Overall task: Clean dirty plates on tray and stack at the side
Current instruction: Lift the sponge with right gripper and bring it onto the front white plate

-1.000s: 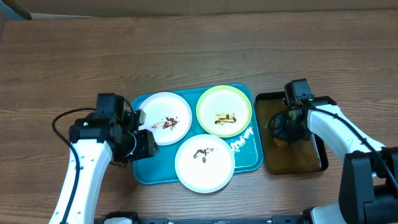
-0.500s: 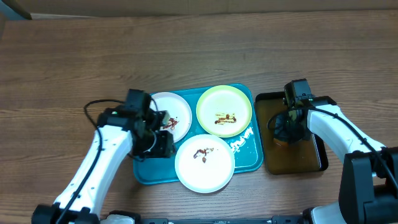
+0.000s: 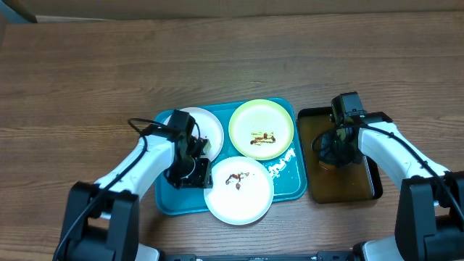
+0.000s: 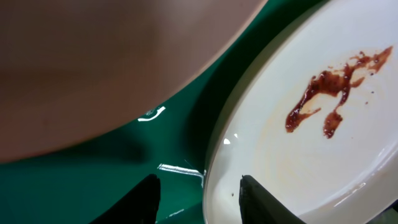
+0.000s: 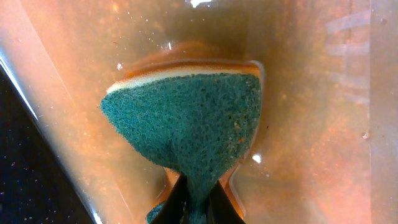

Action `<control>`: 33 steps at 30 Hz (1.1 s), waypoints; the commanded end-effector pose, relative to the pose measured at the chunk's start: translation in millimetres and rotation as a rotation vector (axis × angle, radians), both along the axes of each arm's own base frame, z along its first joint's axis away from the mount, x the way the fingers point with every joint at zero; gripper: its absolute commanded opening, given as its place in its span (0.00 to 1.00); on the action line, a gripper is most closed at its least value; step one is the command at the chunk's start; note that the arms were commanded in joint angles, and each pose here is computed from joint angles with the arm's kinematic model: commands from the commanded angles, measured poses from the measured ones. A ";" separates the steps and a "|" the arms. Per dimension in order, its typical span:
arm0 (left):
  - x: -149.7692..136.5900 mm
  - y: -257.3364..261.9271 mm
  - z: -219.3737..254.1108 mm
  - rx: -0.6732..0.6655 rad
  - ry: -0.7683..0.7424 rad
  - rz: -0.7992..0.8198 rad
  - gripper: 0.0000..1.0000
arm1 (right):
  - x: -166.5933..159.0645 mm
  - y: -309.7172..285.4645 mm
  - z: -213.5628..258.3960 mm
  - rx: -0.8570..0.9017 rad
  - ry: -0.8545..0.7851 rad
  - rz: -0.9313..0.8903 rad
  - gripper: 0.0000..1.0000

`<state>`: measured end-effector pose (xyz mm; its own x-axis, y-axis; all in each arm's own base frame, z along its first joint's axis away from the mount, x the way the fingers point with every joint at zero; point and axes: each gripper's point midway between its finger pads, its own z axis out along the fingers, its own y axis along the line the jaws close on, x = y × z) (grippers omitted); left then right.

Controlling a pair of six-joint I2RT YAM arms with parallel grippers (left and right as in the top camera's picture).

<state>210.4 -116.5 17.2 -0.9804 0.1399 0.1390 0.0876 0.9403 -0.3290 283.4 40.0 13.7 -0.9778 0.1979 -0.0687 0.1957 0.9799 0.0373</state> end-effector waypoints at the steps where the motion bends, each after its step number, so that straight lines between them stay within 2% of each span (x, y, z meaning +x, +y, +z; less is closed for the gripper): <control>1: -6.1 -5.1 -11.5 0.005 0.034 -0.033 0.39 | 11.1 -0.5 6.9 -0.011 -0.032 0.000 0.04; 4: -8.8 -7.3 -16.7 0.010 0.051 -0.045 0.19 | 11.1 -0.5 6.9 -0.011 -0.032 0.000 0.08; 8: -8.6 -7.5 -17.5 0.014 0.057 -0.031 0.10 | 11.2 -0.6 6.9 -0.011 -0.033 0.000 0.08; 11: -7.2 -7.8 -17.7 0.016 0.056 -0.015 0.04 | 11.2 -0.6 6.9 -0.011 -0.033 0.000 0.04; 17: -3.1 -9.1 -18.3 0.022 0.057 0.042 0.04 | 9.4 -0.7 17.3 -0.013 -0.013 0.000 0.04; 26: -1.6 -9.6 -18.5 0.021 0.053 0.049 0.04 | 36.4 7.5 90.1 0.029 -0.128 0.004 0.04; 33: -0.3 -10.0 -18.6 0.020 0.049 0.053 0.04 | 6.5 83.7 108.8 0.426 -0.052 0.250 0.04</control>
